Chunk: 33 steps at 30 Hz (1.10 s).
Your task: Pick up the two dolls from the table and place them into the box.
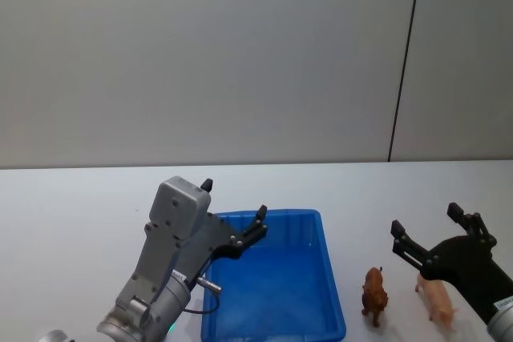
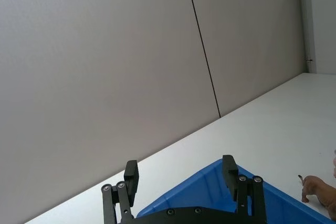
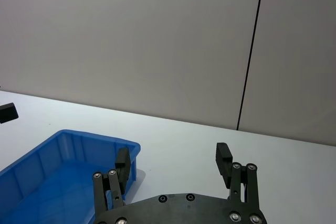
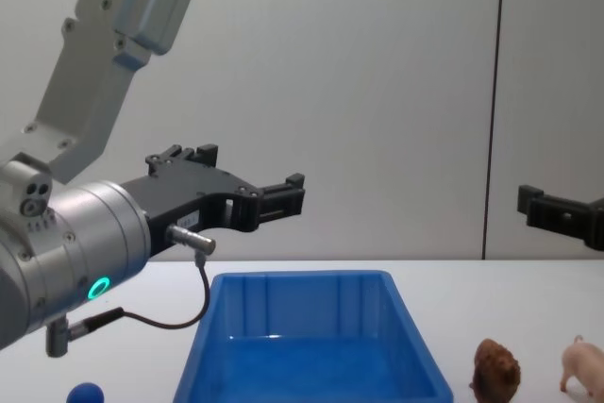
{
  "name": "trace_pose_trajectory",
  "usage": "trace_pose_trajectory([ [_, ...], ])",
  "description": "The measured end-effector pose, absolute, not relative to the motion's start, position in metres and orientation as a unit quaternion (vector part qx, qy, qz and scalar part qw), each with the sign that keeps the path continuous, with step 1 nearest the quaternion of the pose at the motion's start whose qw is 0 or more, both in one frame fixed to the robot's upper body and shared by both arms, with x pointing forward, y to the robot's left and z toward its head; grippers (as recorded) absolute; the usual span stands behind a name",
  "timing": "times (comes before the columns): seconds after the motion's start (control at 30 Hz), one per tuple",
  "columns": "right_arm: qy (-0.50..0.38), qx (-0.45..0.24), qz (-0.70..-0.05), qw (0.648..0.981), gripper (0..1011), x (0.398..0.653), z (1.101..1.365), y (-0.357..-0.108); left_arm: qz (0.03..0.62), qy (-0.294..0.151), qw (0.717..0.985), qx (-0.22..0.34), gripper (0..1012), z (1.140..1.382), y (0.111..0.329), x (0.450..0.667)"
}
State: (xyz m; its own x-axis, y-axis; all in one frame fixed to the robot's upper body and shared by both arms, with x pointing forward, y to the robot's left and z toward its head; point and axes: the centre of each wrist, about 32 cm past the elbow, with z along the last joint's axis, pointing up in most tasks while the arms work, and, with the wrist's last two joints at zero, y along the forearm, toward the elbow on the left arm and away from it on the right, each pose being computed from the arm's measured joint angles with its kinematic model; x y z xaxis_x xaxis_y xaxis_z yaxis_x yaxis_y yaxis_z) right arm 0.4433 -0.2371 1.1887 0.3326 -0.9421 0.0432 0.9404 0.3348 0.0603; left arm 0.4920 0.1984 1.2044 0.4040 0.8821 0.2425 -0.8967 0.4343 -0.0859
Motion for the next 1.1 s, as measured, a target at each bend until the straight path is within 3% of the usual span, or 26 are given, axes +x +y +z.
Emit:
trace_pose_trajectory([
  [0.77, -0.035, 0.011, -0.578, 0.816, 1001, 0.444, 1.189, -0.238, 0.531, -0.126, 0.837, 0.029, 1002, 1.204, 0.198, 0.492],
  [1.1, -0.015, -0.013, -0.584, 0.811, 1001, 0.447, 1.187, -0.25, 0.531, -0.126, 0.837, 0.029, 1002, 1.204, 0.198, 0.492],
])
